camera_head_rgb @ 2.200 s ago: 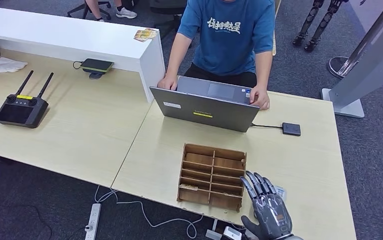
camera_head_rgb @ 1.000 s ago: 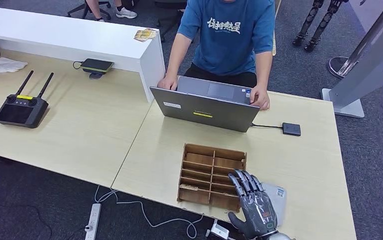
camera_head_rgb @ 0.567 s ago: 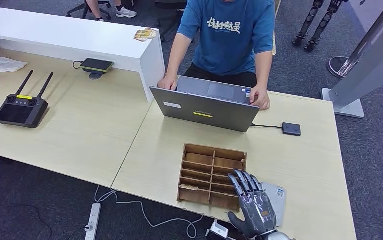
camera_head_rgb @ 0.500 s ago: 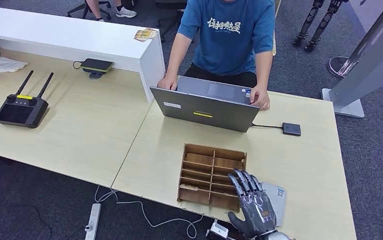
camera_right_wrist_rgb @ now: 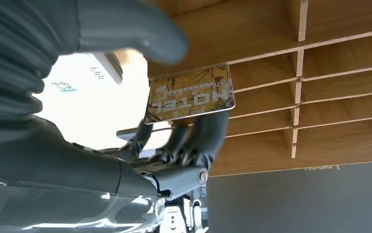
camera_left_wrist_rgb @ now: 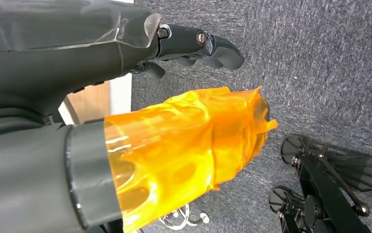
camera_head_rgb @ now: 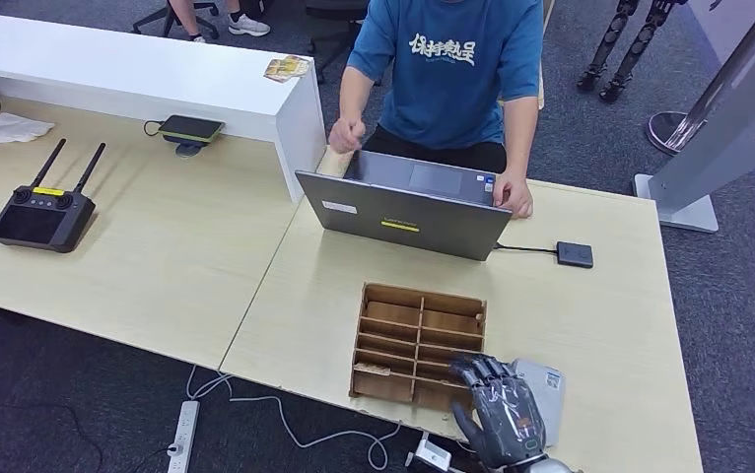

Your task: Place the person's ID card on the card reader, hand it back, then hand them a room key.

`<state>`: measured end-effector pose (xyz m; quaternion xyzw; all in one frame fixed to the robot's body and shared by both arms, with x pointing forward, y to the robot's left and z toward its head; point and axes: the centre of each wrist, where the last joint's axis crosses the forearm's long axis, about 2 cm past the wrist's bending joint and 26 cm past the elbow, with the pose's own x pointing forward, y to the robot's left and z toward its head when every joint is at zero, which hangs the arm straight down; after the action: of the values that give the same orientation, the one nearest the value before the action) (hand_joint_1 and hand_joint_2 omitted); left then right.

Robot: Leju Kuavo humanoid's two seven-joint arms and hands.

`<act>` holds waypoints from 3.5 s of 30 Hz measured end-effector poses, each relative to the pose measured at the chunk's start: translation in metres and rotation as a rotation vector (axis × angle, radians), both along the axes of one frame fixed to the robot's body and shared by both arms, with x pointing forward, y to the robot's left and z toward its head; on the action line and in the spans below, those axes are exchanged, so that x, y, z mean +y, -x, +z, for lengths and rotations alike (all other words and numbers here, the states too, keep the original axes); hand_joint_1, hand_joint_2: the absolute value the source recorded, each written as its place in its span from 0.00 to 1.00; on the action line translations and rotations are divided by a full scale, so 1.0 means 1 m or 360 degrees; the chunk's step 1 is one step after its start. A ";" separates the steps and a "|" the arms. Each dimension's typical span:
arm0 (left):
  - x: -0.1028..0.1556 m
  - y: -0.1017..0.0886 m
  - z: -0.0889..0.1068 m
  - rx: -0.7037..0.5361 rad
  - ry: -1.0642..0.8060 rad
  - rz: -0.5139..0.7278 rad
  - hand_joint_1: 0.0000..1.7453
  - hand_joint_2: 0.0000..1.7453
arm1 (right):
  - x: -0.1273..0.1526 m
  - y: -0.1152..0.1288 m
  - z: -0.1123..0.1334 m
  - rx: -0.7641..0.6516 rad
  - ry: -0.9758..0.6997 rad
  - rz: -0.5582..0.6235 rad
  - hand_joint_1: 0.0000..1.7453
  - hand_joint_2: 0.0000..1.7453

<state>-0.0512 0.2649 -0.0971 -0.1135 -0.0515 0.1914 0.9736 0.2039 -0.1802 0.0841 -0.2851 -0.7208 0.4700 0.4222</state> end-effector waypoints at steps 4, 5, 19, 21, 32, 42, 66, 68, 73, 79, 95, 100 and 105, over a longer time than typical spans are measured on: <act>0.000 0.000 0.000 0.0000 0.0000 -0.0001 0.00 0.00 | 0.000 0.000 0.000 -0.0022 -0.0009 -0.0004 0.90 1.00; 0.000 0.000 0.000 0.0000 0.0000 -0.0001 0.00 0.00 | 0.000 0.000 0.001 -0.0029 -0.0013 -0.0005 0.90 1.00; 0.000 0.000 0.000 0.0001 0.0000 -0.0008 0.00 0.00 | 0.001 0.002 0.002 -0.0062 -0.0020 0.0006 0.89 1.00; 0.000 0.000 0.000 0.0000 0.0000 -0.0008 0.00 0.00 | 0.001 0.002 0.002 -0.0064 -0.0022 0.0007 0.89 1.00; 0.000 0.000 0.000 -0.0019 0.0013 -0.0057 0.00 0.00 | 0.016 0.005 0.019 -0.0420 -0.0317 0.0080 0.99 1.00; -0.001 0.001 0.000 -0.0019 0.0034 -0.0139 0.00 0.00 | 0.030 -0.013 0.067 -0.0778 -0.0663 0.0061 0.99 1.00; 0.026 -0.001 -0.001 0.0003 -0.0057 -0.0497 0.00 0.00 | 0.040 -0.130 0.167 -0.1068 -0.0892 -0.0143 1.00 1.00; 0.032 -0.004 -0.003 0.0001 -0.0078 -0.0534 0.00 0.00 | 0.042 -0.145 0.179 -0.1086 -0.0847 -0.0155 1.00 1.00; 0.040 -0.010 -0.009 -0.0002 -0.0119 -0.0592 0.00 0.00 | 0.047 -0.173 0.202 -0.1159 -0.0658 -0.0196 1.00 1.00; 0.049 -0.018 -0.013 -0.0020 -0.0130 -0.0643 0.00 0.00 | 0.054 -0.203 0.222 -0.1165 -0.0420 -0.0311 1.00 1.00; 0.052 -0.025 -0.016 -0.0033 -0.0091 -0.0719 0.00 0.00 | 0.058 -0.233 0.229 -0.1088 -0.0137 -0.0477 1.00 1.00; 0.050 -0.025 -0.017 -0.0035 -0.0077 -0.0719 0.00 0.00 | 0.058 -0.234 0.224 -0.1058 -0.0123 -0.0478 0.99 1.00; 0.048 -0.025 -0.017 -0.0036 -0.0067 -0.0719 0.00 0.00 | 0.059 -0.234 0.221 -0.1029 -0.0131 -0.0474 0.16 1.00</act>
<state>-0.0260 0.3128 -0.1138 -0.1039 -0.0396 -0.0339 0.9932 0.4381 -0.1207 0.3054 -0.5037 -0.7861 0.2592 0.2473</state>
